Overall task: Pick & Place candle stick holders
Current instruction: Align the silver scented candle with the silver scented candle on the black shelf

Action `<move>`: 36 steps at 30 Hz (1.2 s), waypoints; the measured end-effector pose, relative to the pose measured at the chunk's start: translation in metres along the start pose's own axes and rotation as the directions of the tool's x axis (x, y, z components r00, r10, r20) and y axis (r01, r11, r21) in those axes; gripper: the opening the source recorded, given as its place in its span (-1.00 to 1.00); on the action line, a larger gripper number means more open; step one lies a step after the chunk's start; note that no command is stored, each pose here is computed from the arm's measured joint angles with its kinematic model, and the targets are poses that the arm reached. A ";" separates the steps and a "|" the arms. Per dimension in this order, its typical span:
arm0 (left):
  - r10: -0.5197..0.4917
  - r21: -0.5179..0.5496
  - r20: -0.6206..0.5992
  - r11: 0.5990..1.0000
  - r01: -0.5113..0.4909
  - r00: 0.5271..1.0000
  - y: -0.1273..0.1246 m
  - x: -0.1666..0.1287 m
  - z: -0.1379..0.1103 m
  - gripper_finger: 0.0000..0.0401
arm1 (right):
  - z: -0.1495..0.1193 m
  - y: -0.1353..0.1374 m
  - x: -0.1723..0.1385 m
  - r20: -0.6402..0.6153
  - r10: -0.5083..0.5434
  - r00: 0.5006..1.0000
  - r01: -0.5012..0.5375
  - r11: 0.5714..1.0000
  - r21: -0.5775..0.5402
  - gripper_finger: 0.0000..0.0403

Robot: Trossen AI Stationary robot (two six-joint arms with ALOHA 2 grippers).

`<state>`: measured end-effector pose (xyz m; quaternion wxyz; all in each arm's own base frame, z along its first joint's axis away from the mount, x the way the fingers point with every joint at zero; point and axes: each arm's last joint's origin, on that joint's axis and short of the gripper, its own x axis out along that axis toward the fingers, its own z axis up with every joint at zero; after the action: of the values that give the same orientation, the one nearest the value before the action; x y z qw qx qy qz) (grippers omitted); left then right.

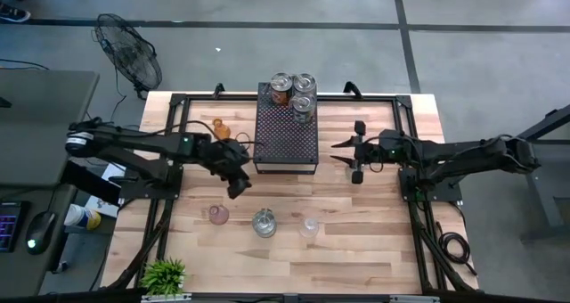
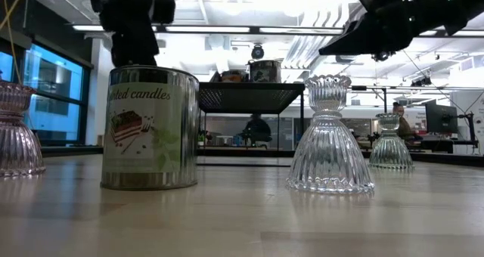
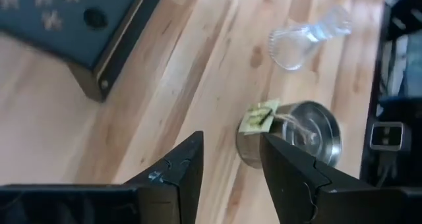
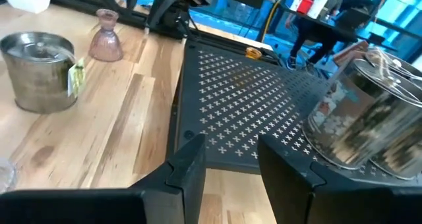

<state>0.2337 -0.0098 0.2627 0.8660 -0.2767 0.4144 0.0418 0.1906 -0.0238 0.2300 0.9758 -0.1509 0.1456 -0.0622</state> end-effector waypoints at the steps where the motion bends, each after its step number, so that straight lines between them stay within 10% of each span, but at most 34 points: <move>1: 0.005 -0.024 -0.012 1.000 -0.005 1.000 -0.002 0.004 -0.001 -0.28 | 0.000 0.000 0.000 0.000 0.000 1.000 0.000 1.000 -0.003 -0.36; 18: 0.086 -0.297 -0.043 0.950 -0.095 0.995 -0.047 0.041 -0.032 -0.28 | -0.007 0.000 -0.002 -0.089 -0.043 0.995 0.036 0.996 -0.079 -0.36; 36: 0.193 -0.269 -0.225 0.930 -0.251 0.955 -0.084 0.073 0.002 -0.28 | -0.007 0.002 -0.002 -0.083 0.007 0.997 -0.013 0.997 -0.075 -0.36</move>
<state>0.3079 -0.0909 0.2469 0.7600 -0.3565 0.5149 0.1738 0.1870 -0.0241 0.2234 0.9628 -0.1842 0.1889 -0.0581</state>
